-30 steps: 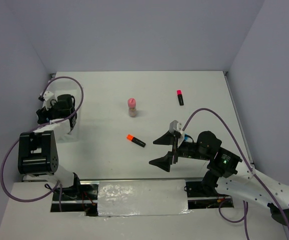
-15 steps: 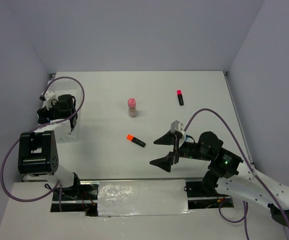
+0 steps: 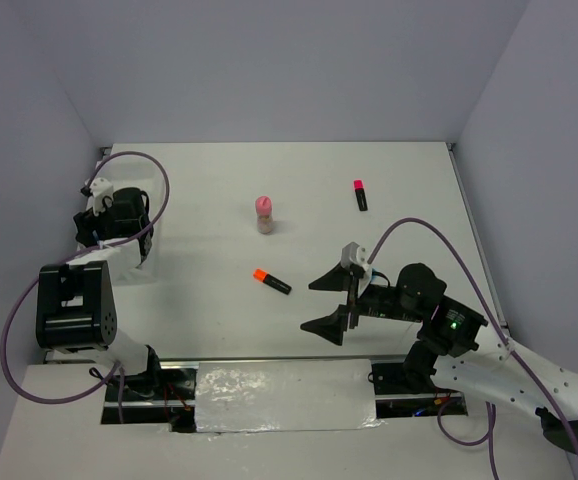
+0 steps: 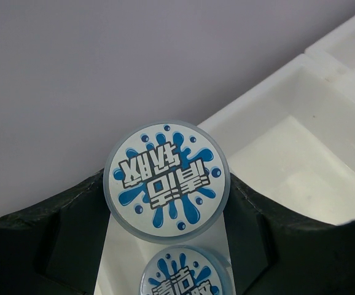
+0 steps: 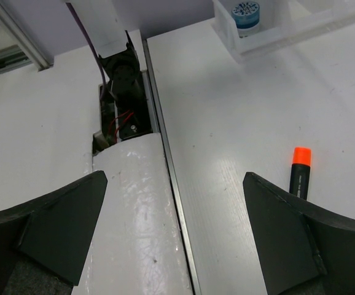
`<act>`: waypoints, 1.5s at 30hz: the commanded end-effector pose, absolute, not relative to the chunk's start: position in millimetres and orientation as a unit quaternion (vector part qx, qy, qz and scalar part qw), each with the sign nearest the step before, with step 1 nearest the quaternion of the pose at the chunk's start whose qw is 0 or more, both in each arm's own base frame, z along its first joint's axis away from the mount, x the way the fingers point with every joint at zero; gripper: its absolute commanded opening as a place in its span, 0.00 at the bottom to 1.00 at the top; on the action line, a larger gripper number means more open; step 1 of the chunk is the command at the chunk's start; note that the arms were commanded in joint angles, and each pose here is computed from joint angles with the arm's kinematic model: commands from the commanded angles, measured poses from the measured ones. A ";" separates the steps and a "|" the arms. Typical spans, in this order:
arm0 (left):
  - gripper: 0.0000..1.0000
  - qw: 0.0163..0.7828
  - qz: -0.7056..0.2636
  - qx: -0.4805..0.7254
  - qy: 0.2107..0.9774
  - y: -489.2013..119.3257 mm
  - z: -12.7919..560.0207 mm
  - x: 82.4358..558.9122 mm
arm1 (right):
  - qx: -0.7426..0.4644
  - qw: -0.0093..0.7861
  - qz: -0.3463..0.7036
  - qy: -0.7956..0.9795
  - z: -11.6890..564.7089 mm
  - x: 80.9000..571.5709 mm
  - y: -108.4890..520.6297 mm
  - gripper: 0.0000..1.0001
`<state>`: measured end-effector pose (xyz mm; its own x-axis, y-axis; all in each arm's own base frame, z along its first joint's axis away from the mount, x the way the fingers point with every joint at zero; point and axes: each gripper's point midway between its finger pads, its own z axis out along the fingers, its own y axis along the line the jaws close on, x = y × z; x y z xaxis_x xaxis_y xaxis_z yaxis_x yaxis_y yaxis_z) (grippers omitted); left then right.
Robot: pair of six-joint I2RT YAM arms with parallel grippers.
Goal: Sort the stationery into containers
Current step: Place the stationery in the storage box.
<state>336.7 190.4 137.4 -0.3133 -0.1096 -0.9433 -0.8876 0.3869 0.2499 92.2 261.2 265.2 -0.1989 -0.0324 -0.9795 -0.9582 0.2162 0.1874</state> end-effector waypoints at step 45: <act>0.99 0.478 0.415 -0.378 0.675 186.1 143.2 336.7 | -0.413 0.506 0.491 0.577 296.0 85.7 260.3 1.00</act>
<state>336.4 183.9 127.8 -0.3369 -0.1151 -0.9345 -0.8725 0.4114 0.2638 89.4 260.1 270.7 -0.1929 -0.0252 -0.9809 -0.9615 0.2042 0.1839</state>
